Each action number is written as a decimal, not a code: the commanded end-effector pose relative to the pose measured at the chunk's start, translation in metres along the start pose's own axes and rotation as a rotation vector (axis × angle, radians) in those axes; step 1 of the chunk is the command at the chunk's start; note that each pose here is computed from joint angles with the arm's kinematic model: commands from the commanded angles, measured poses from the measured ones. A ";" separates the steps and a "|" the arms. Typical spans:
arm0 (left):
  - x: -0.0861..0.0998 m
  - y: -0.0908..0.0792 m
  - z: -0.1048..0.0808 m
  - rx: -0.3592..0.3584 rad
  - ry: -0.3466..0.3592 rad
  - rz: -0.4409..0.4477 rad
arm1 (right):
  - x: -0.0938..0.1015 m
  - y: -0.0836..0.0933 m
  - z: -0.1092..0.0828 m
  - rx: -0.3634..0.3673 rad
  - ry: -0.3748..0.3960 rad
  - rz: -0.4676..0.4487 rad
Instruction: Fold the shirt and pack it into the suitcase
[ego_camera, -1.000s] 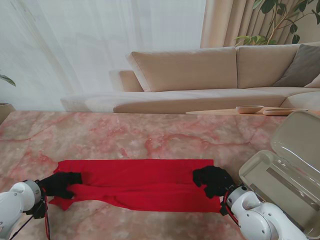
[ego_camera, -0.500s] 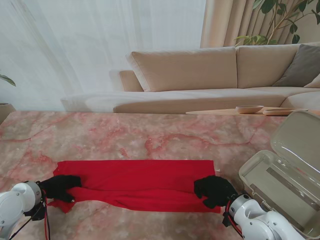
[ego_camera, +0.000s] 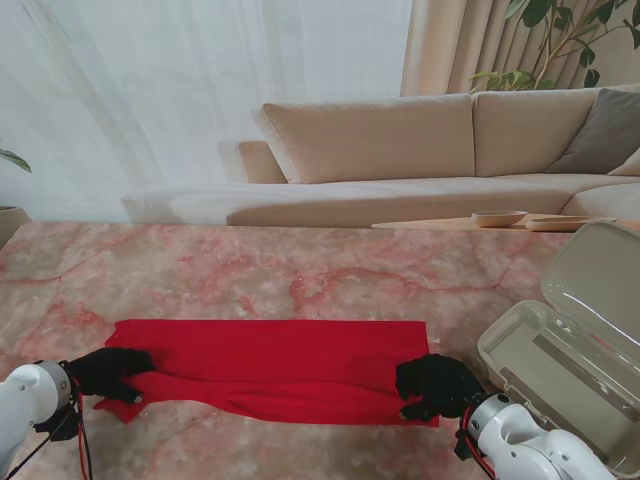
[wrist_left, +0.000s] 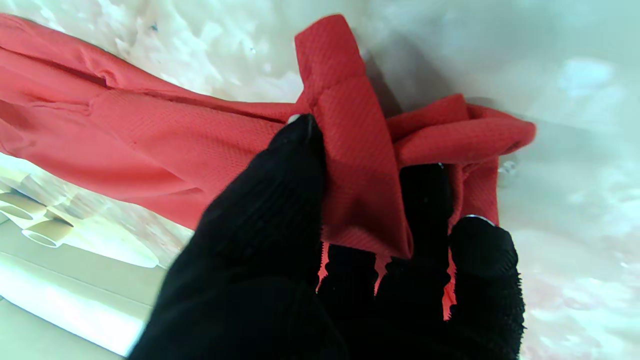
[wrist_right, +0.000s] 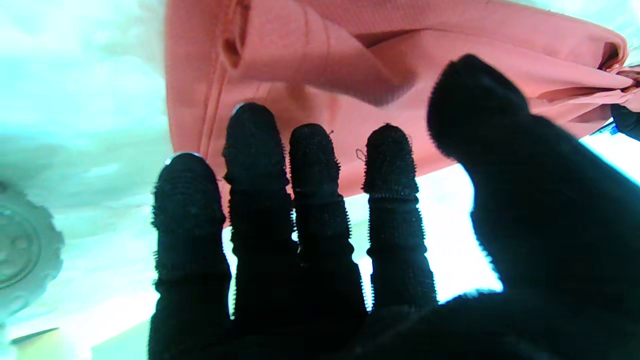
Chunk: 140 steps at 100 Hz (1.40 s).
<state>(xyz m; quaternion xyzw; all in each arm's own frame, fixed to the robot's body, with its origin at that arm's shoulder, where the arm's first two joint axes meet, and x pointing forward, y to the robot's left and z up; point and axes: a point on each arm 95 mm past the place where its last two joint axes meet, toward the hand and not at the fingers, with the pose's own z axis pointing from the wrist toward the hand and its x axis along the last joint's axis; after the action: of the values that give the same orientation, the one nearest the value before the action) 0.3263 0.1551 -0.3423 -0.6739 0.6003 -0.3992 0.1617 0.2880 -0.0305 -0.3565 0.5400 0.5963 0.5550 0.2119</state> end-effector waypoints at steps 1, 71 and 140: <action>0.001 -0.003 -0.006 0.009 0.005 0.002 | 0.000 0.000 -0.005 -0.001 -0.016 -0.002; 0.000 -0.028 -0.034 0.138 -0.002 -0.033 | 0.007 0.021 -0.004 -0.159 -0.093 0.019; -0.001 -0.006 -0.001 0.083 -0.053 -0.048 | 0.006 0.012 0.001 -0.067 -0.333 -0.093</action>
<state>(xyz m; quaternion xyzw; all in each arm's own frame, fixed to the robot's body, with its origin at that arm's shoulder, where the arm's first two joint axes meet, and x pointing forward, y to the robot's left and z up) 0.3328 0.1596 -0.3289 -0.6867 0.5555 -0.4216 0.2051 0.2949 -0.0272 -0.3382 0.5843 0.5511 0.4793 0.3537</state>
